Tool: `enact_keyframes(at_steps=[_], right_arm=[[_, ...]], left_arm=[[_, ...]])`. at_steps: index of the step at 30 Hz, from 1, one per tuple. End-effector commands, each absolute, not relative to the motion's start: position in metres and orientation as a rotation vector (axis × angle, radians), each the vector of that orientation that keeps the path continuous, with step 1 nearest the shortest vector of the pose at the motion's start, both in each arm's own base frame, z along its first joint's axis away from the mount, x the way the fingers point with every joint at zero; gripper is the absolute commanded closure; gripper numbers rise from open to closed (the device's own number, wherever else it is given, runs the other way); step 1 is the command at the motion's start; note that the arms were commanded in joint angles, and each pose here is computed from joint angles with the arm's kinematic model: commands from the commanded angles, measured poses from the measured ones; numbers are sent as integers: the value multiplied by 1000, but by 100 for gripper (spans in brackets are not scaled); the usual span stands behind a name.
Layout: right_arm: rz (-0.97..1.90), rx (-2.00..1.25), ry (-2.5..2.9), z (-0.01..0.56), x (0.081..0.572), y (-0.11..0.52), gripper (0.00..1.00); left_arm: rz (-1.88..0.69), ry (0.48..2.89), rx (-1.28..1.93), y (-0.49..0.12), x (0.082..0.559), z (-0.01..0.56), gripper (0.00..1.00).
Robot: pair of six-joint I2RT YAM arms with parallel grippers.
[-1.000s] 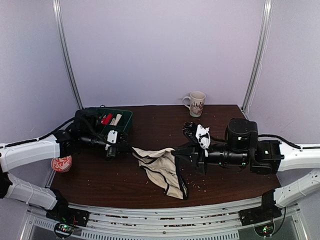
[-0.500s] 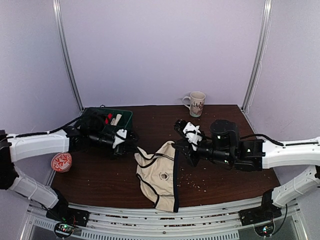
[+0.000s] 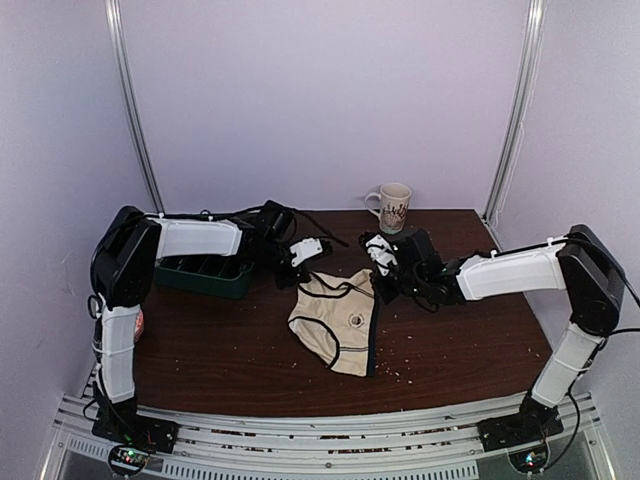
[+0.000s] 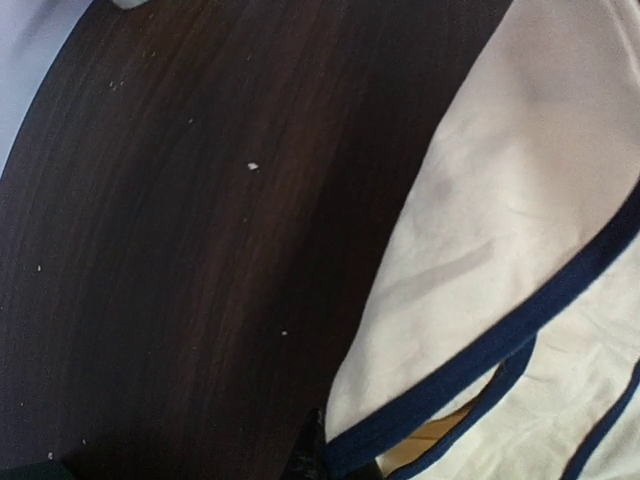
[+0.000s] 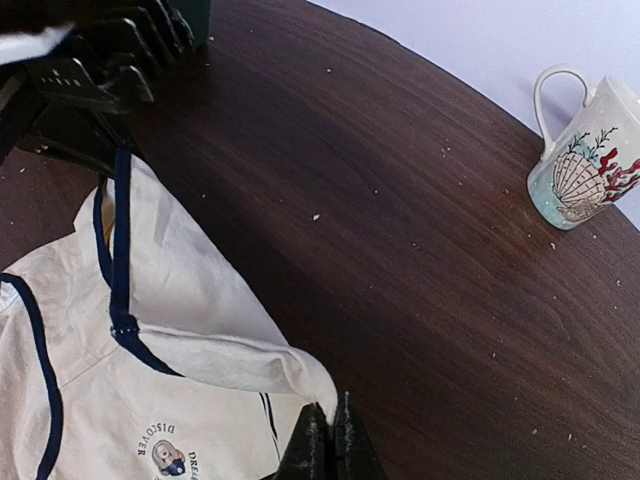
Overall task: Roll the underwear
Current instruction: Flatten out the underwear at the center of the board.
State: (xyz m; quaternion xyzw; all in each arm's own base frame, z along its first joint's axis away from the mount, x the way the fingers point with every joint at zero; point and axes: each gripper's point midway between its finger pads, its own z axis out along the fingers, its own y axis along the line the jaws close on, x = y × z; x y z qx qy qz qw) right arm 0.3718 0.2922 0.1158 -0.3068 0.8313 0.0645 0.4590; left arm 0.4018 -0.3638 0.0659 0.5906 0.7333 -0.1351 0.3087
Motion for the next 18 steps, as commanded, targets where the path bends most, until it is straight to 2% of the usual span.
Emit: enact_keyframes(at_steps=[1, 6, 14, 18], right_arm=[[156, -783, 2011, 125, 393, 299, 100], [125, -799, 1993, 135, 401, 297, 100], [118, -913, 1994, 122, 400, 303, 100], [204, -1012, 2011, 111, 392, 321, 100]], left_arm=[[-162, 2031, 1466, -350, 435, 69, 96], [-115, 2054, 1409, -352, 450, 74, 96], [-2, 2182, 1388, -335, 455, 35, 95], [80, 2192, 1355, -328, 465, 31, 88]])
